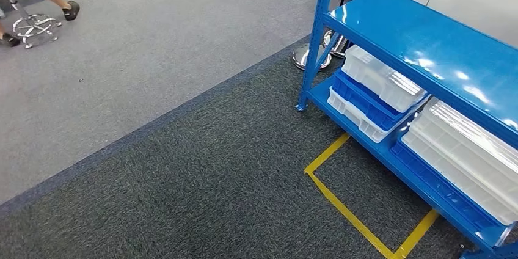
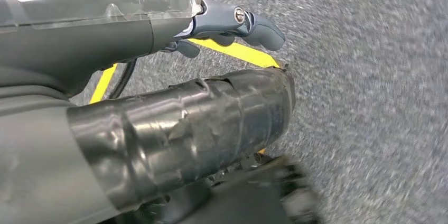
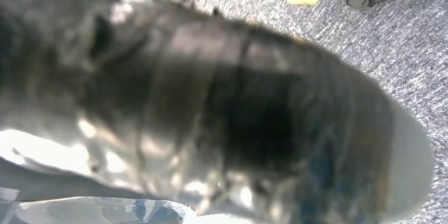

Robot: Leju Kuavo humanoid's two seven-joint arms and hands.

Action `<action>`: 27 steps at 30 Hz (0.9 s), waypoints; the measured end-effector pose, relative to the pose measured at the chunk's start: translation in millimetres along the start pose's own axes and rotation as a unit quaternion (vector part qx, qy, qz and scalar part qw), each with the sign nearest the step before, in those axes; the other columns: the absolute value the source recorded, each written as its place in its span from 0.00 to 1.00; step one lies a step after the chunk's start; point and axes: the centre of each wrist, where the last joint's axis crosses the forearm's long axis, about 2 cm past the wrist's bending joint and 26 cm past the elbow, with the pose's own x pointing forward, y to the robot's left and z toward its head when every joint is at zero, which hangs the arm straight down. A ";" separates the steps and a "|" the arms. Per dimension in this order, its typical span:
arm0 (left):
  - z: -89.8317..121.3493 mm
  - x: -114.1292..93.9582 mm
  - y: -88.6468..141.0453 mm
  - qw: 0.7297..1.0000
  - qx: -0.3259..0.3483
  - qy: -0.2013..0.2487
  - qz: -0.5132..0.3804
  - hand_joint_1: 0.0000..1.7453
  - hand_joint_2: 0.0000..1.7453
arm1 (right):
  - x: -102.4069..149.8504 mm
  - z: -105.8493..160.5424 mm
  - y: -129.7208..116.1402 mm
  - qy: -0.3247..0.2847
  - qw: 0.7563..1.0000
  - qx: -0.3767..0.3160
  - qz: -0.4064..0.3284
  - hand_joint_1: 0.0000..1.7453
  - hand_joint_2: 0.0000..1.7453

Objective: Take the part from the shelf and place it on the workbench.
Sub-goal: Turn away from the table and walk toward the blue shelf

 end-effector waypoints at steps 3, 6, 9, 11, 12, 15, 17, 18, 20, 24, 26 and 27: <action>1.6 -2.9 -0.7 1.000 -0.001 0.004 -0.001 0.00 0.00 | -0.5 0.0 0.1 -0.004 1.000 0.001 -0.001 0.00 0.00; 1.5 -3.2 -0.2 1.000 -0.001 0.001 -0.002 0.00 0.00 | -0.1 0.4 0.8 -0.008 1.000 0.004 -0.002 0.00 0.00; 0.5 -1.9 0.7 1.000 0.001 -0.005 -0.003 0.00 0.00 | 0.2 1.3 2.6 -0.009 1.000 0.007 -0.002 0.00 0.00; -0.3 -0.1 0.7 1.000 0.001 -0.008 -0.003 0.00 0.00 | -2.3 1.3 2.3 -0.004 1.000 0.007 -0.001 0.00 0.00; -0.4 0.3 0.5 1.000 0.001 -0.008 -0.003 0.00 0.00 | -3.3 1.4 2.2 0.000 1.000 0.007 0.000 0.00 0.00; 0.6 -0.5 -0.7 1.000 -0.001 -0.004 -0.005 0.00 0.00 | -2.7 1.4 2.2 0.007 1.000 0.006 0.001 0.00 0.00; 1.3 -1.7 -1.0 1.000 -0.002 -0.001 -0.007 0.00 0.00 | -2.3 1.4 2.4 0.006 1.000 0.006 0.001 0.00 0.00; 1.4 -1.7 -1.0 1.000 -0.002 0.000 -0.007 0.00 0.00 | -2.7 1.3 2.2 0.003 1.000 0.007 0.001 0.00 0.00; 1.1 -1.2 -0.9 1.000 -0.002 -0.003 -0.006 0.00 0.00 | -3.6 1.0 1.5 -0.005 1.000 0.007 0.002 0.00 0.00; 0.0 0.3 -0.1 1.000 0.001 -0.011 -0.004 0.00 0.00 | -1.3 0.6 1.3 -0.021 1.000 0.012 0.005 0.00 0.00; -1.4 2.6 0.7 1.000 0.004 -0.015 0.000 0.00 0.00 | -1.4 0.5 1.2 -0.024 1.000 0.012 0.008 0.00 0.00; -1.9 3.3 1.0 1.000 0.005 -0.016 0.001 0.00 0.00 | -1.3 0.5 1.2 -0.023 1.000 0.012 0.010 0.00 0.00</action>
